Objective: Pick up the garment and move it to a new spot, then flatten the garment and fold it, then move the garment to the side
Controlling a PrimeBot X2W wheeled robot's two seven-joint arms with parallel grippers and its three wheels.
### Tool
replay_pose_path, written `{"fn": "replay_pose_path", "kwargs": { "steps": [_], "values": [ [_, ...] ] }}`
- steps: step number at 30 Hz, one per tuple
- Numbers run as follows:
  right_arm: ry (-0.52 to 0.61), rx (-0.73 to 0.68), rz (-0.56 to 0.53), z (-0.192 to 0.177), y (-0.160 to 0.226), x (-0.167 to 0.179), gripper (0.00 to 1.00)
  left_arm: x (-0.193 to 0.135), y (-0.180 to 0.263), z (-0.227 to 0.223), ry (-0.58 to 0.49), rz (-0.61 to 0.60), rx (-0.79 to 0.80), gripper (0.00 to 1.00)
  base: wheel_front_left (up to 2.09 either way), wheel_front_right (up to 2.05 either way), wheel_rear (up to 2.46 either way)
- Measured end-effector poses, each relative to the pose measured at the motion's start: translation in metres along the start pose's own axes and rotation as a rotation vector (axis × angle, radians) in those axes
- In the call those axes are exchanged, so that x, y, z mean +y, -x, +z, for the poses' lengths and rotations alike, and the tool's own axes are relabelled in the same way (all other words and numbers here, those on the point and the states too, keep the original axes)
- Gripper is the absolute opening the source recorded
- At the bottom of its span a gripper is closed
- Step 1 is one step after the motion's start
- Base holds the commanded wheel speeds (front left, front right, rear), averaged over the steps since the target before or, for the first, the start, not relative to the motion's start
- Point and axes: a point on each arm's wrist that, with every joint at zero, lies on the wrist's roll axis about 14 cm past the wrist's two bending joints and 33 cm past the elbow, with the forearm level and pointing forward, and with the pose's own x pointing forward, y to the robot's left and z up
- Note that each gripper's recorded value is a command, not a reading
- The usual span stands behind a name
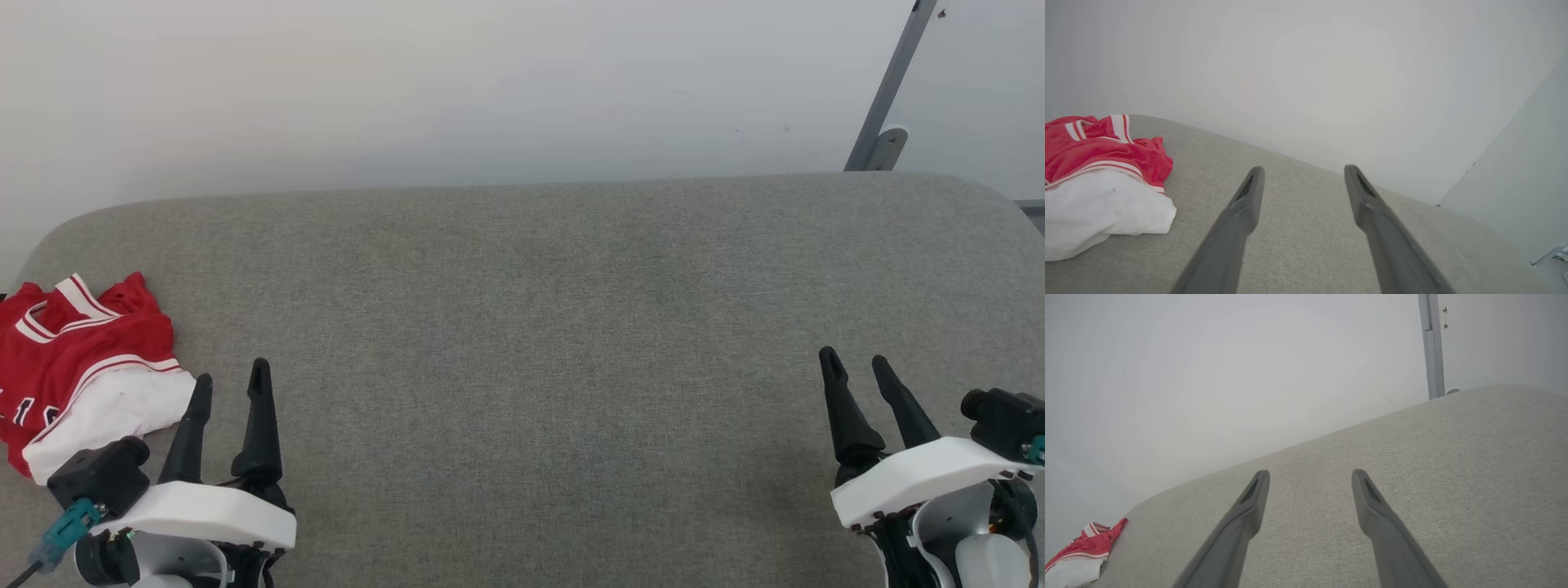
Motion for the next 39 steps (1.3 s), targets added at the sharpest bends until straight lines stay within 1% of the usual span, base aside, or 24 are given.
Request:
{"fn": "replay_pose_path", "kwargs": {
  "steps": [27, 39],
  "values": [
    [0.226, -0.023, 0.019, 0.007, -0.004, 0.006, 1.00, -0.013, 0.000, 0.014, -0.232, -0.076, -0.070, 1.00, 0.00, 0.00, 0.00],
    [0.328, -0.031, 0.027, 0.011, -0.005, 0.008, 1.00, -0.019, 0.001, 0.016, -0.316, -0.110, -0.091, 1.00, 0.00, 0.00, 0.00]
  ]
}}
